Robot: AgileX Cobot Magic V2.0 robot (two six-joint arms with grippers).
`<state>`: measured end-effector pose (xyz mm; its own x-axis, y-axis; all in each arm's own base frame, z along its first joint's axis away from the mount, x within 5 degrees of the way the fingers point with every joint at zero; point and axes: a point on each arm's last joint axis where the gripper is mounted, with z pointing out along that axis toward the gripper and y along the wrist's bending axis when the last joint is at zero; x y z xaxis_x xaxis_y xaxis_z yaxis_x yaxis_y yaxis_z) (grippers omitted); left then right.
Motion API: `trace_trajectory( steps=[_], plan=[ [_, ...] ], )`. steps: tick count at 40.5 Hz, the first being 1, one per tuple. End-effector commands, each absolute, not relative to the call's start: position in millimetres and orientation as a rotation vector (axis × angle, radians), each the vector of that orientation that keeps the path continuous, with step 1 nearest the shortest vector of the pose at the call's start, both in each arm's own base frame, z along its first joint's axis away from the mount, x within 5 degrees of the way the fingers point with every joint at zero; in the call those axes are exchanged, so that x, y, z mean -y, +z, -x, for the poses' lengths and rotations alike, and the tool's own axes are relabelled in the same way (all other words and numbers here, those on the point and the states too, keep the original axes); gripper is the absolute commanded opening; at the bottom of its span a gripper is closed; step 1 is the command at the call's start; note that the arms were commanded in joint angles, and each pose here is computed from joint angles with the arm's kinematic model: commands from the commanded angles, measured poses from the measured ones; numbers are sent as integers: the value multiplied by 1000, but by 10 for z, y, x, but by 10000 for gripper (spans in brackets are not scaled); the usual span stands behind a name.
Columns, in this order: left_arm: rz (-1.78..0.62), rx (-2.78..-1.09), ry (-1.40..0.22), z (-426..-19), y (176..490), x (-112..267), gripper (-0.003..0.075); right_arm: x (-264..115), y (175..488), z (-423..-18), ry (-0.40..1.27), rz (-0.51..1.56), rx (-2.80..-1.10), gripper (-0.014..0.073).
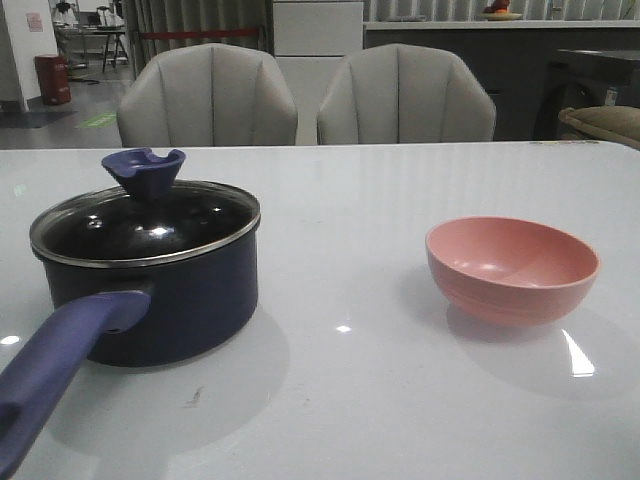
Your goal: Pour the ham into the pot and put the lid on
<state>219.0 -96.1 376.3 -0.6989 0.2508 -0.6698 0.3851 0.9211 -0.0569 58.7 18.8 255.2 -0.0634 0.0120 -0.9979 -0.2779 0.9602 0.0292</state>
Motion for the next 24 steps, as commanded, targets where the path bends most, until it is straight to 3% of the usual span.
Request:
trace_trajectory(
  steps=[1,14,24],
  plan=[
    [-423,-2211,-286,-1918,3850,862,584,-168,2711,-589,226,183,-1522,150],
    [-365,-1935,-330,-1028,3526,471,584,-168,2711,-589,226,183,-1522,150],
    [-337,-1770,-345,-511,3071,242,584,-168,2711,-589,226,183,-1522,150]
  ],
)
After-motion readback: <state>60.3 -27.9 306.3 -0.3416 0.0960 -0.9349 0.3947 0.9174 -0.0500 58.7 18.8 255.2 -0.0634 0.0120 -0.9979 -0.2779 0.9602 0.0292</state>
